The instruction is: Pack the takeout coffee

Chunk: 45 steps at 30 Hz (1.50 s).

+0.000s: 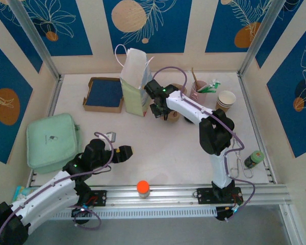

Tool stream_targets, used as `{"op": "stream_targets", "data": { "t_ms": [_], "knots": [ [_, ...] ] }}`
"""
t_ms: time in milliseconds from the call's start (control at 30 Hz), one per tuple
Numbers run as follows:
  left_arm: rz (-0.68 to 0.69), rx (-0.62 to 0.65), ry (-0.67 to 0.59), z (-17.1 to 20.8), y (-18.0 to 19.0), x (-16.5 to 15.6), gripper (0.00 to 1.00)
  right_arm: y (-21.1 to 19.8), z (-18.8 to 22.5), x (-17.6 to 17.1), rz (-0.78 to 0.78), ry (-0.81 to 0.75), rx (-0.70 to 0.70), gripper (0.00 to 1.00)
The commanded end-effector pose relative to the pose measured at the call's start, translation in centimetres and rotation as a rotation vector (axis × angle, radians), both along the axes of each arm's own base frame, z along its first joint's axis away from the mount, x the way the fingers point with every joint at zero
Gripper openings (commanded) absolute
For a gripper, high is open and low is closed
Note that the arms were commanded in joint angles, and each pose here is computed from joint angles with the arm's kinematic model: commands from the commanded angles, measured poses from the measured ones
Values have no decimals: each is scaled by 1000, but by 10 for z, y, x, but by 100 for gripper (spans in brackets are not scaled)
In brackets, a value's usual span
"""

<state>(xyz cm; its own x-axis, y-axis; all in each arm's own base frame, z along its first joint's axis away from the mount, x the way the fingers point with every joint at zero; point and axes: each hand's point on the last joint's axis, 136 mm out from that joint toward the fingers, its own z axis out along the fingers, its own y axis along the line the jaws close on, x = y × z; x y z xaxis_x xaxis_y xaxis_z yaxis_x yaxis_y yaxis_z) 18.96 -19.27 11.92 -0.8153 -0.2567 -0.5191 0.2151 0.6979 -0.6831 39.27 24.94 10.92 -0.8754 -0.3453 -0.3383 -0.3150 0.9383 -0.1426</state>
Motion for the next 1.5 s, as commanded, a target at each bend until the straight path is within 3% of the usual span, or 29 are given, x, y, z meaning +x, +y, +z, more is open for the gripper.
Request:
{"op": "stream_targets", "data": {
  "t_ms": [0, 400, 567, 1467],
  "knots": [
    [13, -2, -16, 1, 3, 3, 82, 1, 21, -2, 4, -28, 5, 15],
    [13, -7, -20, 3, 2, 4, 82, 6, 32, -10, 21, -15, 55, 14],
    [12, -9, -21, 4, 2, 4, 82, -1, 36, -9, 22, -44, -7, 13],
    [11, -10, -19, 3, 3, 2, 82, 15, 35, -26, -39, 176, 370, 10]
  ]
}}
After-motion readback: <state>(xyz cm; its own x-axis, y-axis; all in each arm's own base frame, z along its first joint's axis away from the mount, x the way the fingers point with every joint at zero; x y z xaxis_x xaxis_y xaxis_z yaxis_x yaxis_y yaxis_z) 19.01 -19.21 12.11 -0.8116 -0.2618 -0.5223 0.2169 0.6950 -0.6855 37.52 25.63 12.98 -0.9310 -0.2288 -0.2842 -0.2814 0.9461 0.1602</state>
